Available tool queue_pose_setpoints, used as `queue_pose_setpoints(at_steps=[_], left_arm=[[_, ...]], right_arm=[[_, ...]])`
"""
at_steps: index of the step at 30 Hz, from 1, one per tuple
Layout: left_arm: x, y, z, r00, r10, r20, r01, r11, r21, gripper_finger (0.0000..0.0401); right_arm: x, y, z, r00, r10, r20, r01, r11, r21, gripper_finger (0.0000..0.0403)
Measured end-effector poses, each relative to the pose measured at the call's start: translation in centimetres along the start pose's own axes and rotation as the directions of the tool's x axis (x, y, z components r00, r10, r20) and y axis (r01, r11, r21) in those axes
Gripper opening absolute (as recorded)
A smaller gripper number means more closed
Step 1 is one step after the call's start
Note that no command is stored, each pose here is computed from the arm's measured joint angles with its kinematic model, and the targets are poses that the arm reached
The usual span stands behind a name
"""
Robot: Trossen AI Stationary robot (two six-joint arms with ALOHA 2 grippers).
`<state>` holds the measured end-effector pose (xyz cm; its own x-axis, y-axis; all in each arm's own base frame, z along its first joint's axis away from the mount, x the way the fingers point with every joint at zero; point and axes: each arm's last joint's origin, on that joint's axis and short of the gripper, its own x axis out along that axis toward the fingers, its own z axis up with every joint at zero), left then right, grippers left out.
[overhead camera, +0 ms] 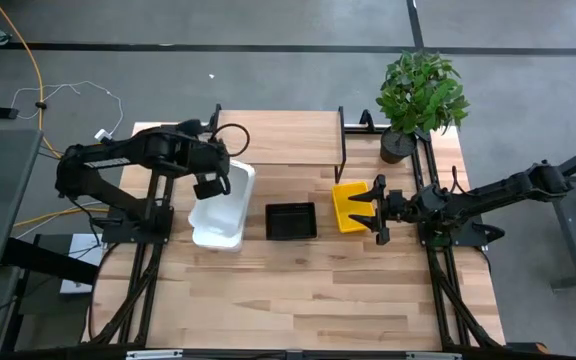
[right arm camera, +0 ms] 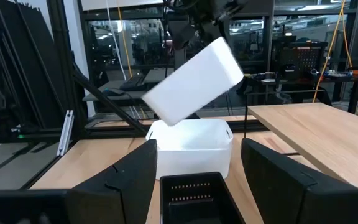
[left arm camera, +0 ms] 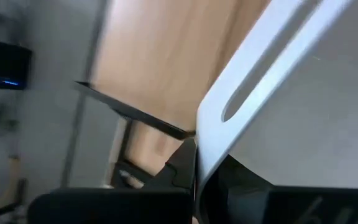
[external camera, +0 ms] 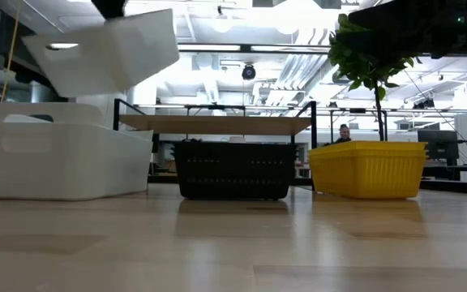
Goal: Stack baskets on shelf by color
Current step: Stack the bottom white bin on the top white bins
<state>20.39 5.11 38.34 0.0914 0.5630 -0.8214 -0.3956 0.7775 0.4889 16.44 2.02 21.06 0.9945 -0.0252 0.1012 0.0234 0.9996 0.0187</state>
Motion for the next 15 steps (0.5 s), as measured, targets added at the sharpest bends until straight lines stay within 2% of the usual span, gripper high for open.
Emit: queue_pose_setpoints(at_steps=[3,12,15], left_arm=[[0.8,-0.1,-0.5,0.996,-0.079,-0.044,0.079,0.997,-0.002,0.0000],[4.6,-1.1,-2.2,0.973,-0.089,-0.214,0.099,0.994,0.039,0.0000],[5.3,-1.2,-2.3,0.962,-0.154,-0.225,0.160,0.987,0.010,0.0000]], right_arm=[[0.0,0.0,-0.1,1.000,0.000,-0.011,0.000,1.000,0.006,0.0220],[0.0,0.0,-0.2,1.000,-0.005,-0.019,0.005,1.000,0.016,0.0220],[0.0,0.0,-0.2,1.000,-0.006,-0.019,0.006,1.000,0.015,0.0220]])
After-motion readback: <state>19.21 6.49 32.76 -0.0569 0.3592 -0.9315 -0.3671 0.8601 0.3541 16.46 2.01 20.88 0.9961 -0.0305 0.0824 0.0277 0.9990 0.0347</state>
